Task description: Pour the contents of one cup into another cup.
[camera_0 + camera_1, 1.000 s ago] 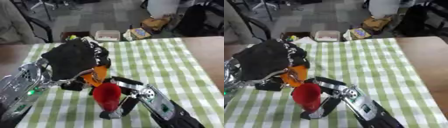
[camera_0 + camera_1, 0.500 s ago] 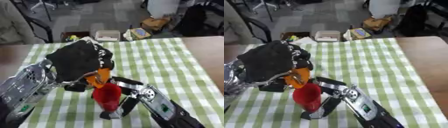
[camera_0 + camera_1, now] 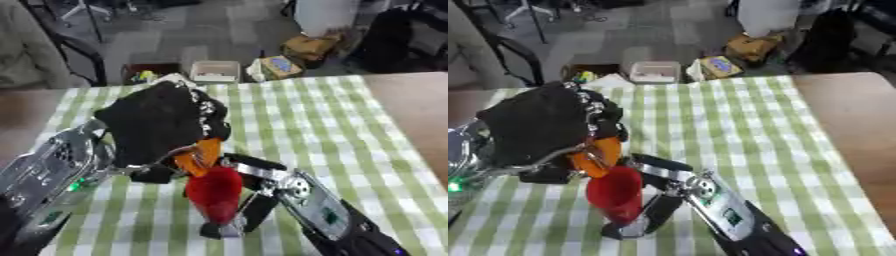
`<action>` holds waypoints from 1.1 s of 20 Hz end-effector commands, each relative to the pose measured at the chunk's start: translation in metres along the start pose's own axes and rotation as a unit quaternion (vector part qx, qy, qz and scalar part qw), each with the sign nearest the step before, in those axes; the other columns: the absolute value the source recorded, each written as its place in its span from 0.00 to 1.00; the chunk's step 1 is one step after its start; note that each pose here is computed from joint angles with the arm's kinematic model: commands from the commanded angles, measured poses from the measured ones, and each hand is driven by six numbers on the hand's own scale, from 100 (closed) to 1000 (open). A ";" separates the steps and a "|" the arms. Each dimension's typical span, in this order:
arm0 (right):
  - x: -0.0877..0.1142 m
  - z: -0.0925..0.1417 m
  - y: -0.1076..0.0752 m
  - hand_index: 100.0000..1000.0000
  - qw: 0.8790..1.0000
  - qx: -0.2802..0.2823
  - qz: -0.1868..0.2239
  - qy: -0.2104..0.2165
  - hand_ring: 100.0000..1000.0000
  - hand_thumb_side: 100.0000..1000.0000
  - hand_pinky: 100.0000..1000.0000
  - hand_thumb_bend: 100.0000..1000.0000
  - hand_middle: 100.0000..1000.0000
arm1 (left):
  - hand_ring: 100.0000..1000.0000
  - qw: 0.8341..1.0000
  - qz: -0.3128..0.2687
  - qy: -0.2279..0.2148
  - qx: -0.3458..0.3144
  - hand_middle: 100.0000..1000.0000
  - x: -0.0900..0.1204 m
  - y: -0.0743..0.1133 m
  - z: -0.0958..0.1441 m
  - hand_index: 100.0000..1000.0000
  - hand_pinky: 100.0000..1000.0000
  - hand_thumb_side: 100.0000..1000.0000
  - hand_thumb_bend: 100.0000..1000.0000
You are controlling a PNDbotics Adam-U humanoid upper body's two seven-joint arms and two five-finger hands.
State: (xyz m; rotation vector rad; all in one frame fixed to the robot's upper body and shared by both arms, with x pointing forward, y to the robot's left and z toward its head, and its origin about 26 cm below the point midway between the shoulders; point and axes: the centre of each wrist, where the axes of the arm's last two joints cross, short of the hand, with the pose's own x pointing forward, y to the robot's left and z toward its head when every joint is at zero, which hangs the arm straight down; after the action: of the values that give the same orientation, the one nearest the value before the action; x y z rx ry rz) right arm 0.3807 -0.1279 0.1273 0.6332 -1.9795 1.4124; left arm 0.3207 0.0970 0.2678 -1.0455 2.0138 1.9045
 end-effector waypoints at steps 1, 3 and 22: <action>0.009 -0.009 -0.006 0.75 1.000 0.000 0.009 -0.021 0.41 0.00 0.23 0.00 0.00 | 0.12 1.000 -0.015 -0.005 0.003 0.05 -0.001 0.005 -0.002 0.50 0.00 0.00 0.46; 0.009 -0.009 -0.005 0.75 1.000 0.001 0.009 -0.021 0.41 0.00 0.23 0.00 0.00 | 0.12 1.000 -0.019 -0.006 0.004 0.05 -0.001 0.005 -0.002 0.50 0.00 0.00 0.46; 0.008 -0.008 -0.005 0.75 1.000 0.001 0.005 -0.021 0.41 0.00 0.23 0.00 0.00 | 0.12 0.999 -0.043 -0.011 0.004 0.06 0.001 0.005 -0.002 0.50 0.00 0.00 0.52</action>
State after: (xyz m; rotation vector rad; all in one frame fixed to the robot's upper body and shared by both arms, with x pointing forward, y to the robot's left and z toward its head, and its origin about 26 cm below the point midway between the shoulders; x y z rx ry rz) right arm 0.3811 -0.1284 0.1259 0.6341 -1.9679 1.4134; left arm 0.3187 0.0949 0.2668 -1.0707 1.9568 1.8698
